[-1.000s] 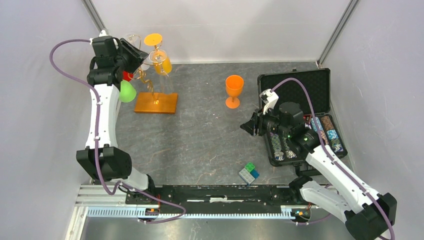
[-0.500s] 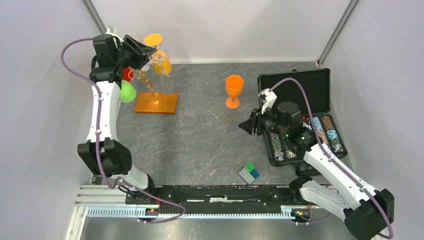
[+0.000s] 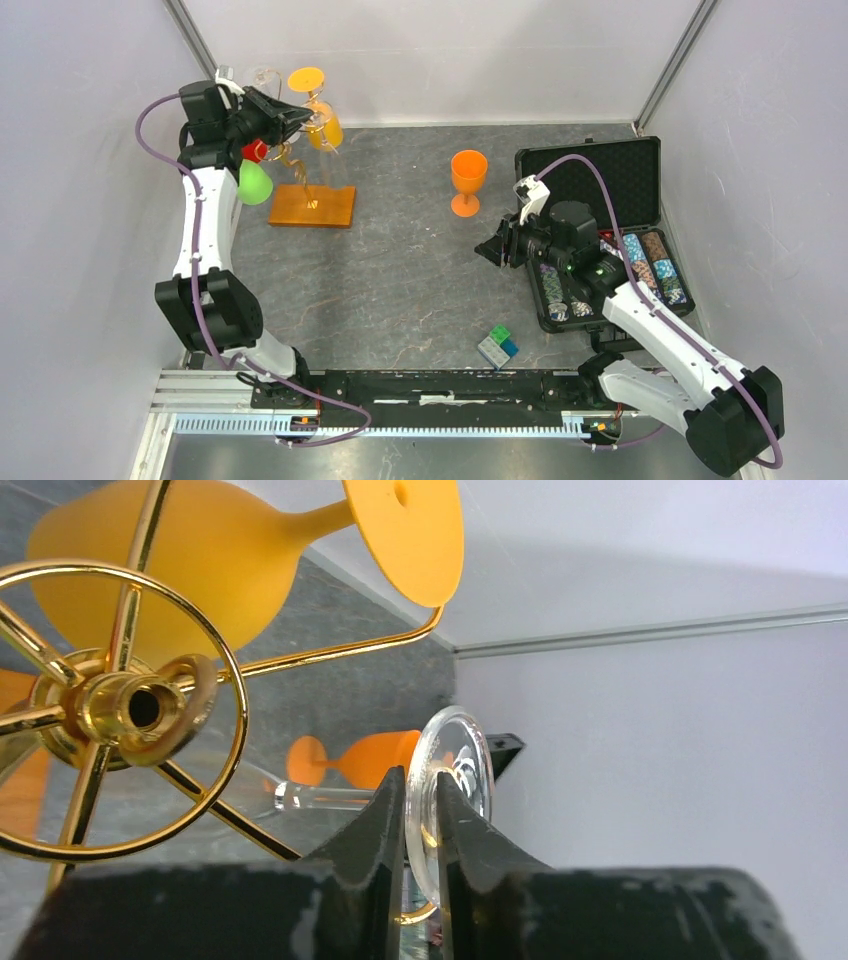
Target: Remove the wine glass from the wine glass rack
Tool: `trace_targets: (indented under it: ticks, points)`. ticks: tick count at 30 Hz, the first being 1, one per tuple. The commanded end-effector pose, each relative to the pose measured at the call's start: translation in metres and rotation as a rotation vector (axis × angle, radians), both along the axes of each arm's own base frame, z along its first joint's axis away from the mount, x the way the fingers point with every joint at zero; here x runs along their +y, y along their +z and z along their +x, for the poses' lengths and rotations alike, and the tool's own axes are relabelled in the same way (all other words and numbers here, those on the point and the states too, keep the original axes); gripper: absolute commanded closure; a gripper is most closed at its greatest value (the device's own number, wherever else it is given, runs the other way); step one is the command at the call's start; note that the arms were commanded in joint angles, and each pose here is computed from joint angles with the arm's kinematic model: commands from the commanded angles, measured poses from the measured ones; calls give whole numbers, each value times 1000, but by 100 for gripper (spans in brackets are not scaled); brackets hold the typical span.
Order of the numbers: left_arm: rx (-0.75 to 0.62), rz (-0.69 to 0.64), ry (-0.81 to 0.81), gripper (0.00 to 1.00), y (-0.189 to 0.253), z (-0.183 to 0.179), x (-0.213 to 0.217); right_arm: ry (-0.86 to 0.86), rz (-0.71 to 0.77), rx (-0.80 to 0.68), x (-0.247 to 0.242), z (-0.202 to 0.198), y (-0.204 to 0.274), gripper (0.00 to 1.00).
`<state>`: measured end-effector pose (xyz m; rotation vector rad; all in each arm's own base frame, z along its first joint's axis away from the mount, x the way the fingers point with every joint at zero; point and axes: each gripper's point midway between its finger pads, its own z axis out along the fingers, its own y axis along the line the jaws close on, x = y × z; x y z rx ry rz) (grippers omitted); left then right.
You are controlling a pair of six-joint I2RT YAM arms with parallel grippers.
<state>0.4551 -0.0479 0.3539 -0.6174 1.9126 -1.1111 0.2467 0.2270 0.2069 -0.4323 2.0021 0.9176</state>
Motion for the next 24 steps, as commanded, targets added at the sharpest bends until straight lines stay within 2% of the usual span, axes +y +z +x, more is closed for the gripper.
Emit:
trace_targets:
  ticks: [1, 7, 10, 13, 14, 18, 24]
  points:
    - [-40, -126, -61, 84, 18, -17, -3, -7, 43, -62, 5, 10, 26, 57]
    - [-80, -151, -83, 97, 33, -23, -6, -33, 46, -70, 3, 12, 29, 59]
    - [-89, -147, -77, 96, 35, -23, -4, -33, 50, -69, 2, 11, 30, 59]
    - [-84, -148, -77, 90, 32, -21, -4, -36, 50, -71, 2, 11, 30, 59]
    - [-82, -146, -75, 83, 31, -20, -3, -37, 49, -70, 1, 11, 29, 59]
    - [-85, -113, -69, 66, 28, -19, -1, -35, 51, -72, 2, 12, 29, 59]
    - [-69, -3, -47, 61, 22, -23, 6, -31, 45, -65, 3, 13, 23, 59]
